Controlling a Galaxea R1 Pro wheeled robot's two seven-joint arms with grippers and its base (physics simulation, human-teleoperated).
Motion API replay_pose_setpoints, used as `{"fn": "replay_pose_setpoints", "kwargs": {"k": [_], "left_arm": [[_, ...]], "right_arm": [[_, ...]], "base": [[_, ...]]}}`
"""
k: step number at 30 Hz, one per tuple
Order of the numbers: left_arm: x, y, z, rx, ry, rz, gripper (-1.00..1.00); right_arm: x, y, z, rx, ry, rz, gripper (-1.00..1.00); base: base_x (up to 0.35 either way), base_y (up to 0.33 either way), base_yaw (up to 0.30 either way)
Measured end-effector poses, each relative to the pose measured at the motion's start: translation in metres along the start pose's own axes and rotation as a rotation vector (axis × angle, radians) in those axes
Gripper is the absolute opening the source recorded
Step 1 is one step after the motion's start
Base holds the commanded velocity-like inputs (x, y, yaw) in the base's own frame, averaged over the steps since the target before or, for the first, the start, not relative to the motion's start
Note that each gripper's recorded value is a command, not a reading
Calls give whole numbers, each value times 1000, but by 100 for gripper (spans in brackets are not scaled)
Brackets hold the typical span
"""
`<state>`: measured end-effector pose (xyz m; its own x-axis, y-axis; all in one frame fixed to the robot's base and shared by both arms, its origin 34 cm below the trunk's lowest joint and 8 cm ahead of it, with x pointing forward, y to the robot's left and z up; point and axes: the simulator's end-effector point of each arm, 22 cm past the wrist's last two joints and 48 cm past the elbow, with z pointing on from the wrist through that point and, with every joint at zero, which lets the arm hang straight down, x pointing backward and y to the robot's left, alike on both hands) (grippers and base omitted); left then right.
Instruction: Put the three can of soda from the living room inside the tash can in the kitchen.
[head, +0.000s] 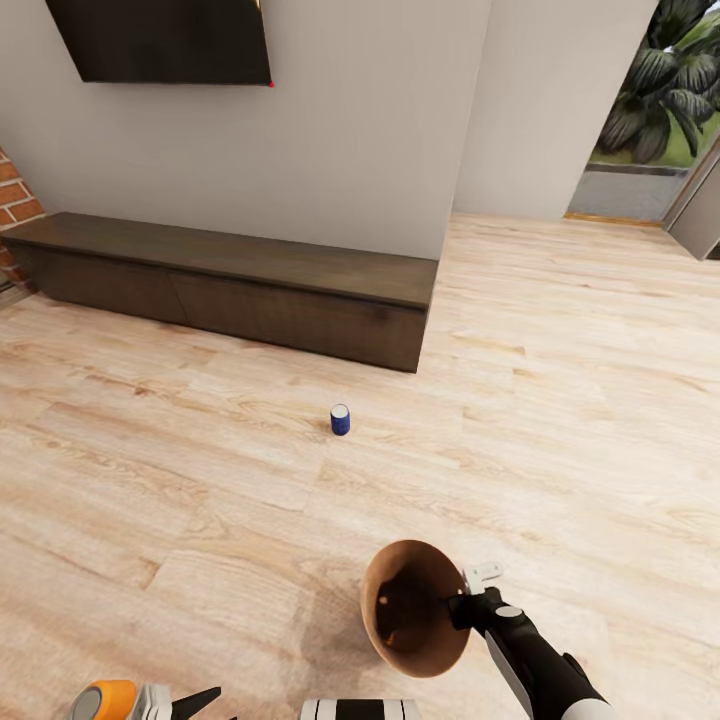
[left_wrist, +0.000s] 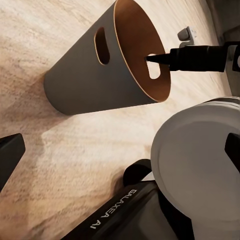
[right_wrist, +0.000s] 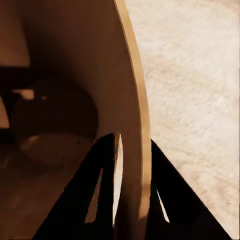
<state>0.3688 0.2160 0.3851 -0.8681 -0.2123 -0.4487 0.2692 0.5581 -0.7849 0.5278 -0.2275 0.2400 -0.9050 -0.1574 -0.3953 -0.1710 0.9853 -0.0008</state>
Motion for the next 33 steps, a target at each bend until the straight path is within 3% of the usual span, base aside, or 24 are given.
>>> {"fn": "replay_pose_setpoints", "kwargs": {"k": [33], "left_arm": [[0, 0, 0, 0, 0, 1, 100]], "right_arm": [[-1, 0, 0, 1, -4, 4, -100]], "base": [[0, 0, 0]]}}
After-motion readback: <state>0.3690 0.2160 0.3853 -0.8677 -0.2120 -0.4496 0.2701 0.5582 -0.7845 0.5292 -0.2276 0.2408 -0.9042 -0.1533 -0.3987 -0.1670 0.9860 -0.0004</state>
